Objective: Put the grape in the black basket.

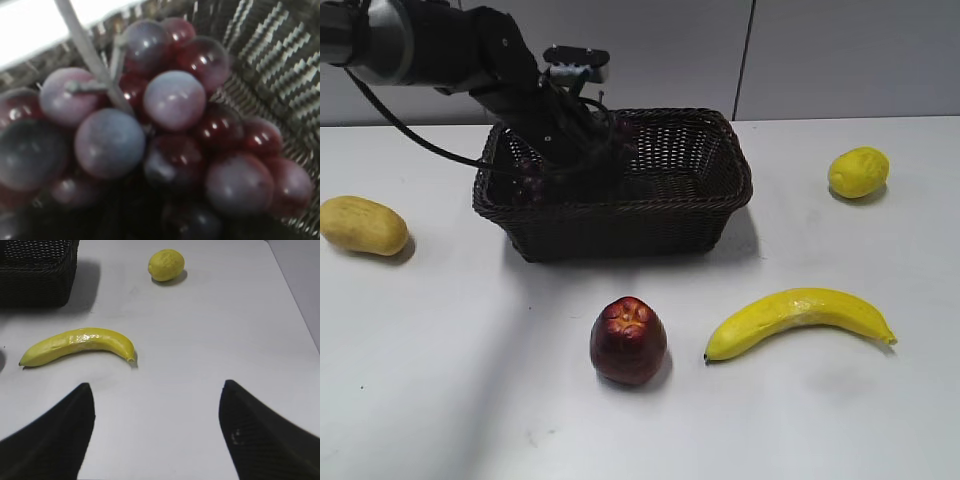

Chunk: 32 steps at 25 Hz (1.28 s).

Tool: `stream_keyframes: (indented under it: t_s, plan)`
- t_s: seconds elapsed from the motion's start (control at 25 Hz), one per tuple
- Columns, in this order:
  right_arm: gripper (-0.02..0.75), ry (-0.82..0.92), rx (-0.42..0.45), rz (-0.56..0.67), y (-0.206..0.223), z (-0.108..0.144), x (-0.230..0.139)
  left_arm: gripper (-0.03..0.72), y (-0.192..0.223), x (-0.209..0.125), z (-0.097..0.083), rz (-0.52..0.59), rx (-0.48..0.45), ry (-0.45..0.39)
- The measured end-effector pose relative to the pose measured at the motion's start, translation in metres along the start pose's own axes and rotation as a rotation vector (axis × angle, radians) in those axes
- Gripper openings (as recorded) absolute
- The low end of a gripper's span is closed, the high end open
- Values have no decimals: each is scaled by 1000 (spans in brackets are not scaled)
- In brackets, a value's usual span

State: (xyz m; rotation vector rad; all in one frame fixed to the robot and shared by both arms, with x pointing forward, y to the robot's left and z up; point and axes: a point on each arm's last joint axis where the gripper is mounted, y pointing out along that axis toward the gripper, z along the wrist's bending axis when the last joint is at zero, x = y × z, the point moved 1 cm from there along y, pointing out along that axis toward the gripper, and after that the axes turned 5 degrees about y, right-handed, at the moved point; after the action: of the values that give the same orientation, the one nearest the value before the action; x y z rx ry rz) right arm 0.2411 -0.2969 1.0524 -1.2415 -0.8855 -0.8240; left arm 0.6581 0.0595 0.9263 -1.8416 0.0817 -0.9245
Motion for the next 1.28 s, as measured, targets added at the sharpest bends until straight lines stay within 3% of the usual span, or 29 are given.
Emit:
stream_keyframes:
  t_s: [0.12,0.2,0.48,0.72,0.92,1.12,1.28]
  plan:
    - [589,0,0,0,0,0,0,559,-1,-2,-3,25,-17,3]
    - [589,0,0,0,0,0,0,624,-7,0,-5,27,-24,6]
    - [589,0,0,0,0,0,0,618,-83,25,-24,-40,-31,72]
    - [589,0,0,0,0,0,0,618,-182,31,-27,-71,89,81]
    - [589,0,0,0,0,0,0,618,-245,13,-26,2,201,60]
    - [589,0,0,0,0,0,0,618,-275,-3,-14,85,309,-9]
    - [589,0,0,0,0,0,0,617,-280,-14,-2,102,337,-57]
